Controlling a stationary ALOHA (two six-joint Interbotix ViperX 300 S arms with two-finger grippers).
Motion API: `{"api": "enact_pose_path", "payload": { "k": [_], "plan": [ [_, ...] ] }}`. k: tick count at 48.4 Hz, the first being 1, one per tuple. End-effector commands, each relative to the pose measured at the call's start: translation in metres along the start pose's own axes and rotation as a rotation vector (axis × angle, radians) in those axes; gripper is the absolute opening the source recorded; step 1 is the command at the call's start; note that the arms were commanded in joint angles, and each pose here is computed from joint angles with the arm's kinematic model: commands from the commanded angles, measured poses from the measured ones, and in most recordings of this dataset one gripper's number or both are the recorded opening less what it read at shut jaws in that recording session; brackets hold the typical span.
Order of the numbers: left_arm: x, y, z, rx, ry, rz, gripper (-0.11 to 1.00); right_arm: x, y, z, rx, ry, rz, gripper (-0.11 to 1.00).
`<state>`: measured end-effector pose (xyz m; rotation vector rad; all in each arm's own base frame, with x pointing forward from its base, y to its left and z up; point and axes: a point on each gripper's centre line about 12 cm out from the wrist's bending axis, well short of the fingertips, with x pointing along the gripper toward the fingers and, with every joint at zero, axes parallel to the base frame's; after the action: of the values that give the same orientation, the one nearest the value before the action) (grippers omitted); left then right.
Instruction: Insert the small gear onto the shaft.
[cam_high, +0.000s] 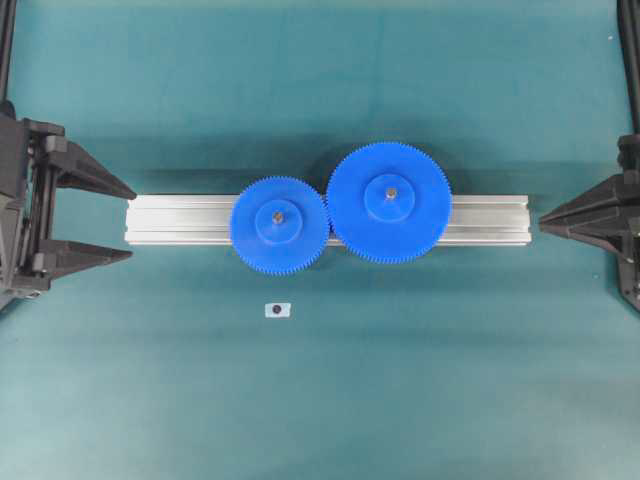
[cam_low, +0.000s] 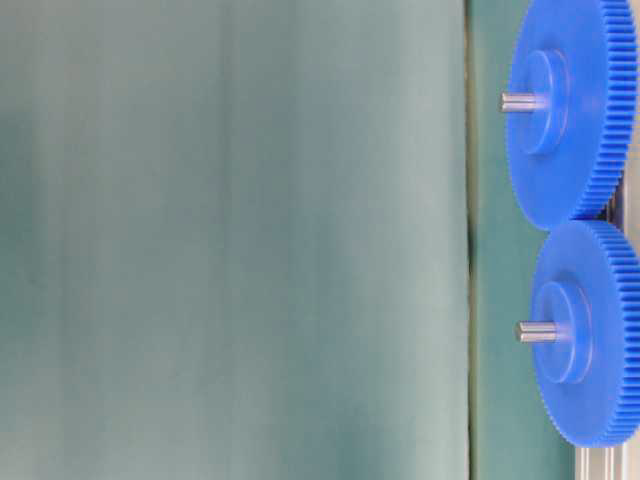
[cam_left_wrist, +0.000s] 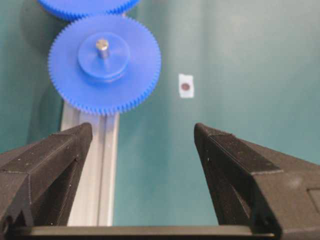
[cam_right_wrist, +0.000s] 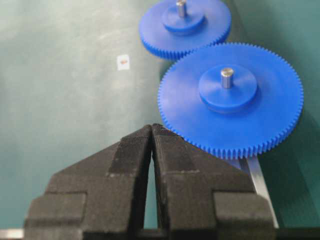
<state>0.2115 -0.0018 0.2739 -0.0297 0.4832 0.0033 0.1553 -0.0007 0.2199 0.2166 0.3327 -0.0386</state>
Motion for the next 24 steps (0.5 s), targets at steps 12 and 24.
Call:
{"api": "enact_pose_path", "payload": {
  "k": [12, 24],
  "plan": [
    [-0.0003, -0.0004, 0.0049, 0.002, -0.012, -0.001, 0.83, 0.0005, 0.0005, 0.0038, 0.005, -0.009, 0.000, 0.11],
    [-0.0006, -0.0004, 0.0051, 0.002, -0.014, -0.001, 0.83, 0.0008, 0.0003, 0.0030, 0.005, -0.006, -0.001, 0.11]
  ]
}}
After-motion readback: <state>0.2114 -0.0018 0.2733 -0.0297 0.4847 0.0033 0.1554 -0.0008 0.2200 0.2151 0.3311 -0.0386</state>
